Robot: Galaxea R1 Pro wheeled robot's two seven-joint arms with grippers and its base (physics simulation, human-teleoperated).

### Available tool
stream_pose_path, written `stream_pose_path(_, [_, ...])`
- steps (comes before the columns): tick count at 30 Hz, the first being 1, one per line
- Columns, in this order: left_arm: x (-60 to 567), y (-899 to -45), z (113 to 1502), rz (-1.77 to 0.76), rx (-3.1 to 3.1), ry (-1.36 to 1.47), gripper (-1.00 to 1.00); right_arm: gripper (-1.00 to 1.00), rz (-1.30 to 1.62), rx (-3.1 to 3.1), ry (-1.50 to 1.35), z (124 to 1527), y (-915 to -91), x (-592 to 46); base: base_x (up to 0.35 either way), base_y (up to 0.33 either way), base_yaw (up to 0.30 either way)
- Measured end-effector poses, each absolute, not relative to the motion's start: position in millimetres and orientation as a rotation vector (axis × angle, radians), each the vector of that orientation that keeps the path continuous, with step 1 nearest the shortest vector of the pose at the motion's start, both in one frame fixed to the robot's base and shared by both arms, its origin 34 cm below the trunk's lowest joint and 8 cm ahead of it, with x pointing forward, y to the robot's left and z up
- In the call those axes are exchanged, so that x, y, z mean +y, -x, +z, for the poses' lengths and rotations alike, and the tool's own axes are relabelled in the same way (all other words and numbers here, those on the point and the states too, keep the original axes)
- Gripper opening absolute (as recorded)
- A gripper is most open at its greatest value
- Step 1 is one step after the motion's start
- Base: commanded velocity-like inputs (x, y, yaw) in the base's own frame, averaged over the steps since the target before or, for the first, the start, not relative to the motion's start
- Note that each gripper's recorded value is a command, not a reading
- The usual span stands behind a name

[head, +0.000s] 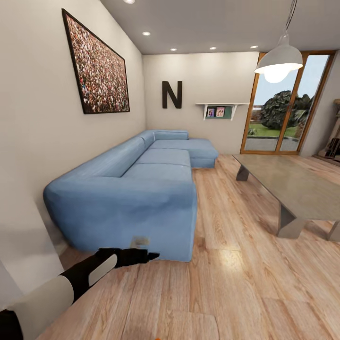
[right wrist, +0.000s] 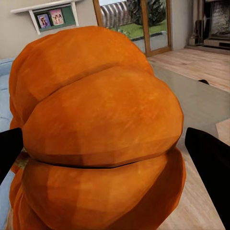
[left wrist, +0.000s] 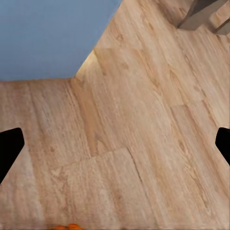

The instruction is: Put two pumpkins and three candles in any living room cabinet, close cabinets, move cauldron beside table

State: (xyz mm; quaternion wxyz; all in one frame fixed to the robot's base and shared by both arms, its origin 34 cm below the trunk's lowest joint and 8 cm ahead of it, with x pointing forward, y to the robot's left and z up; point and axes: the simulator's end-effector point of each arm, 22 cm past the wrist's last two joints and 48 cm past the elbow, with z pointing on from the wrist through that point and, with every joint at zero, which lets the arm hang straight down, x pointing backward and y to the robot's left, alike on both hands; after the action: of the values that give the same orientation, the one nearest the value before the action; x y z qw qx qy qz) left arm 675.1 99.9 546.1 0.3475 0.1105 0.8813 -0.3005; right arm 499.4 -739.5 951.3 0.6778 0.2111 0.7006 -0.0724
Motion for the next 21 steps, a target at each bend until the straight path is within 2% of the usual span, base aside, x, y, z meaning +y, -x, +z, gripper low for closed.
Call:
stream_pose_path(11, [75.0,-646.7,506.9,-0.777,2.374,-0.344,1.00,-1.00,-0.169,1.571,-0.466,951.6,-500.1,-739.6,0.000,0.000,0.000])
stream_pose_path(15, [93.0,-637.5,483.9,-0.782,2.430,-0.306,1.00,-1.00,-0.167,1.571,-0.467,950.9,-500.5,-739.4,0.000,0.000,0.000])
stream_pose_path(21, [111.6,-634.9,471.6,-0.781,2.442,-0.271,1.00,-1.00,-0.168,1.573,-0.468,950.2,-500.6,-739.6,-0.263,0.000,0.000])
